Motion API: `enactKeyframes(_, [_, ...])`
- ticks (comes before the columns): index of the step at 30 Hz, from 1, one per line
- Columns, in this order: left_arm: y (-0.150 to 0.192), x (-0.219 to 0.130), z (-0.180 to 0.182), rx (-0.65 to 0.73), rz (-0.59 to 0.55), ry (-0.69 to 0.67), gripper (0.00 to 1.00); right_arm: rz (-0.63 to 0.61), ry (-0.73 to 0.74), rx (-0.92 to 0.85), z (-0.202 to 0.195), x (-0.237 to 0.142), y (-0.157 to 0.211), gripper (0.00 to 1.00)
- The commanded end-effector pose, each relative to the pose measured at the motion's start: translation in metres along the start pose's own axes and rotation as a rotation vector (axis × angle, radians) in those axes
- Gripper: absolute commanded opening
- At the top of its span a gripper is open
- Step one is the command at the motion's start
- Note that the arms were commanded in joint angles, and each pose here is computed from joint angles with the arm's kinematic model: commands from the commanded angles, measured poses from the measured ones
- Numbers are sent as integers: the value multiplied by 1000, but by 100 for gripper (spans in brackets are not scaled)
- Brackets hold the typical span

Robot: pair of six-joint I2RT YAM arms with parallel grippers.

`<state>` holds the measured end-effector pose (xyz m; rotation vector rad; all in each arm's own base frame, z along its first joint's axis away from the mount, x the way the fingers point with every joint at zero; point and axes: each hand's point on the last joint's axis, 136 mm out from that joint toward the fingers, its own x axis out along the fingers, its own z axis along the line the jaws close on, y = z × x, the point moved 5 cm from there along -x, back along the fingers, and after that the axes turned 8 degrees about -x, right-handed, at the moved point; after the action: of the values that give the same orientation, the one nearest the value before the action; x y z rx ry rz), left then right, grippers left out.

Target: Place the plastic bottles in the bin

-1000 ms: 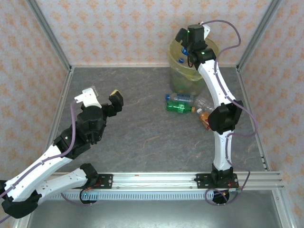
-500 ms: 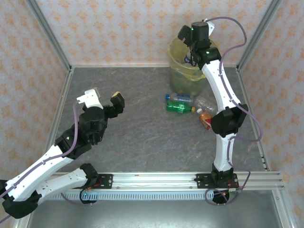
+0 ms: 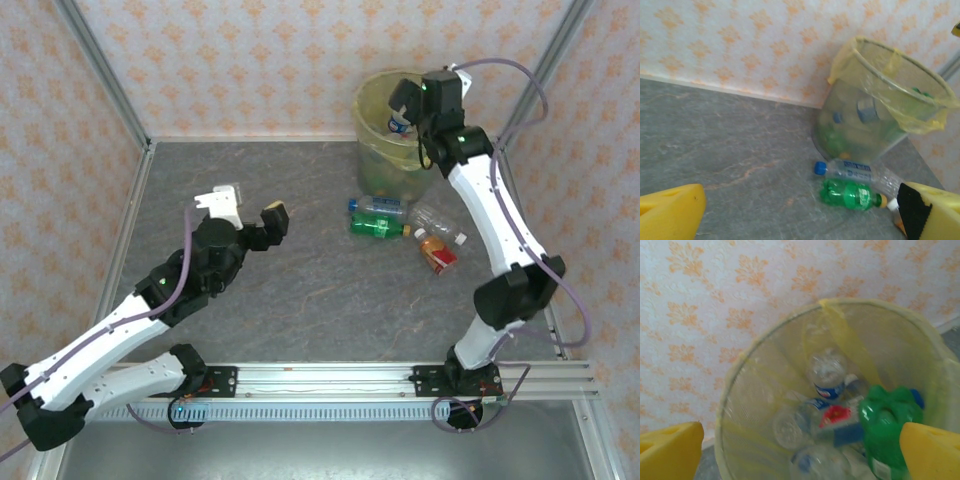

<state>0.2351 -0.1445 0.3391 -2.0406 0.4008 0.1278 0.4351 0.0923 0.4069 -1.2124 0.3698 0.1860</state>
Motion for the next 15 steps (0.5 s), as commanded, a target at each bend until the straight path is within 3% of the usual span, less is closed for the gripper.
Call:
enactKeyframes(1, [5,10,-18,16,36,104,99,-48,-2,11,-13,-31,0,100])
enactKeyframes(10, [20,36,-42,48,131,169,99,56,60,-65,-62,-69,63,99])
enactKeyframes(15, [20,40,-47,47,134,176,99,237,97,-161,-87,-60,119,100])
